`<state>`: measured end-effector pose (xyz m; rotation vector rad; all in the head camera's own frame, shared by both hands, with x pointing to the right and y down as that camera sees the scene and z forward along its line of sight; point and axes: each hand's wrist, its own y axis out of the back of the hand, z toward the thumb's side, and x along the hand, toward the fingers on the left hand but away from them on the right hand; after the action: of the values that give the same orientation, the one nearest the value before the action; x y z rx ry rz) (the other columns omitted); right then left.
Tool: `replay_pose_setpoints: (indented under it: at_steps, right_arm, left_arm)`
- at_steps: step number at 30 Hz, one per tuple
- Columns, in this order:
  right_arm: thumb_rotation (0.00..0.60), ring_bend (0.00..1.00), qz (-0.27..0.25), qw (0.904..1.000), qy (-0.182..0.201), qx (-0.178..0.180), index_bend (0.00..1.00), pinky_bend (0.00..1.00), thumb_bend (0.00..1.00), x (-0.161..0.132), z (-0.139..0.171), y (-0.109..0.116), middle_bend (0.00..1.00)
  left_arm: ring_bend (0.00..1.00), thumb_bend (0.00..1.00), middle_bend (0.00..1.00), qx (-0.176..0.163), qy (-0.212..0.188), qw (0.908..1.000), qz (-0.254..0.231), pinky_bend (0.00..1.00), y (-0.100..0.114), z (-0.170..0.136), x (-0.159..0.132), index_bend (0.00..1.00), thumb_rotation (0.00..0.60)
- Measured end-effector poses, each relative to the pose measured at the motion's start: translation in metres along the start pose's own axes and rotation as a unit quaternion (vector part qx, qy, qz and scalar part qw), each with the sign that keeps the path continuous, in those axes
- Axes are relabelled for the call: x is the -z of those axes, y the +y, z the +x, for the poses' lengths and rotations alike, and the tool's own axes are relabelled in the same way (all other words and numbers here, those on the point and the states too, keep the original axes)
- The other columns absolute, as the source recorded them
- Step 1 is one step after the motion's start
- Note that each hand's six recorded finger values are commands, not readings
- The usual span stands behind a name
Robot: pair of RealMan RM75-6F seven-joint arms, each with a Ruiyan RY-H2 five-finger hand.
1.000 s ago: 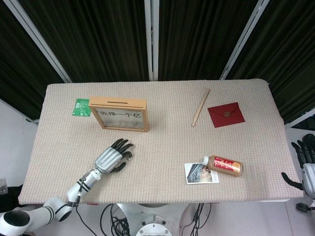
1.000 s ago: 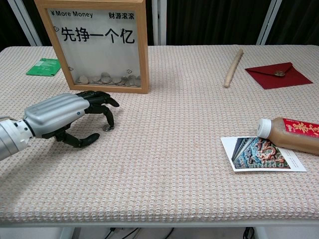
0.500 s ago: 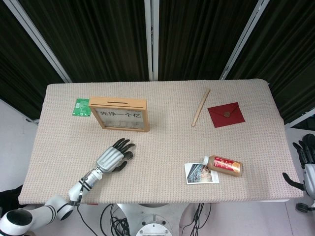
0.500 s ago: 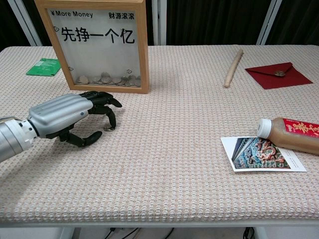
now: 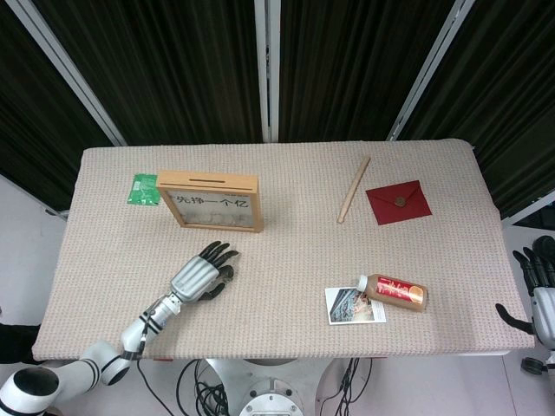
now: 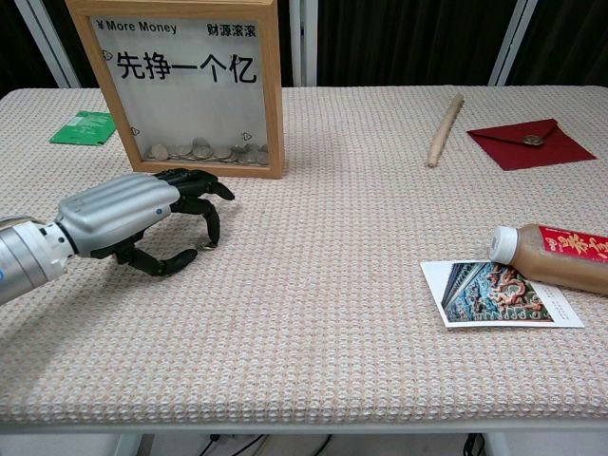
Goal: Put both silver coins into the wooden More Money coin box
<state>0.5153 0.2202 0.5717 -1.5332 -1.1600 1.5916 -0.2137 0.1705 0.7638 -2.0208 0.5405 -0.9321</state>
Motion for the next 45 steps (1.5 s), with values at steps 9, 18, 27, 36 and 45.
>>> replay_pose_setpoints:
  at_steps: [9, 18, 27, 36, 45]
  right_arm:
    - [0.600, 0.00, -0.001, 1.0000, -0.002, -0.002, 0.00, 0.00, 0.18, 0.002, 0.000, -0.001, 0.00]
    - [0.600, 0.00, -0.002, 1.0000, -0.003, -0.001, 0.00, 0.00, 0.18, 0.004, 0.000, -0.001, 0.00]
    - [0.600, 0.00, -0.004, 1.0000, -0.006, -0.001, 0.00, 0.00, 0.18, 0.006, 0.001, -0.001, 0.00]
    - [0.600, 0.00, -0.005, 1.0000, -0.005, -0.001, 0.00, 0.00, 0.18, 0.007, 0.001, -0.001, 0.00]
    - [0.600, 0.00, -0.006, 1.0000, -0.006, -0.002, 0.00, 0.00, 0.18, 0.008, 0.001, -0.002, 0.00]
  left_arm:
    - [0.00, 0.28, 0.11, -0.001, -0.003, 1.0000, 0.001, 0.08, 0.000, 0.004, -0.002, 0.42, 0.600]
    - [0.00, 0.28, 0.12, -0.006, -0.006, 1.0000, 0.002, 0.08, 0.002, 0.009, -0.003, 0.44, 0.600]
    - [0.00, 0.28, 0.15, -0.025, -0.006, 0.9994, 0.024, 0.08, 0.007, 0.012, -0.001, 0.47, 0.600]
    - [0.01, 0.30, 0.17, -0.046, -0.001, 0.9983, 0.037, 0.08, 0.009, 0.013, -0.001, 0.52, 0.600]
    - [0.01, 0.36, 0.17, -0.046, -0.002, 0.9984, 0.034, 0.08, 0.007, 0.014, -0.001, 0.52, 0.600]
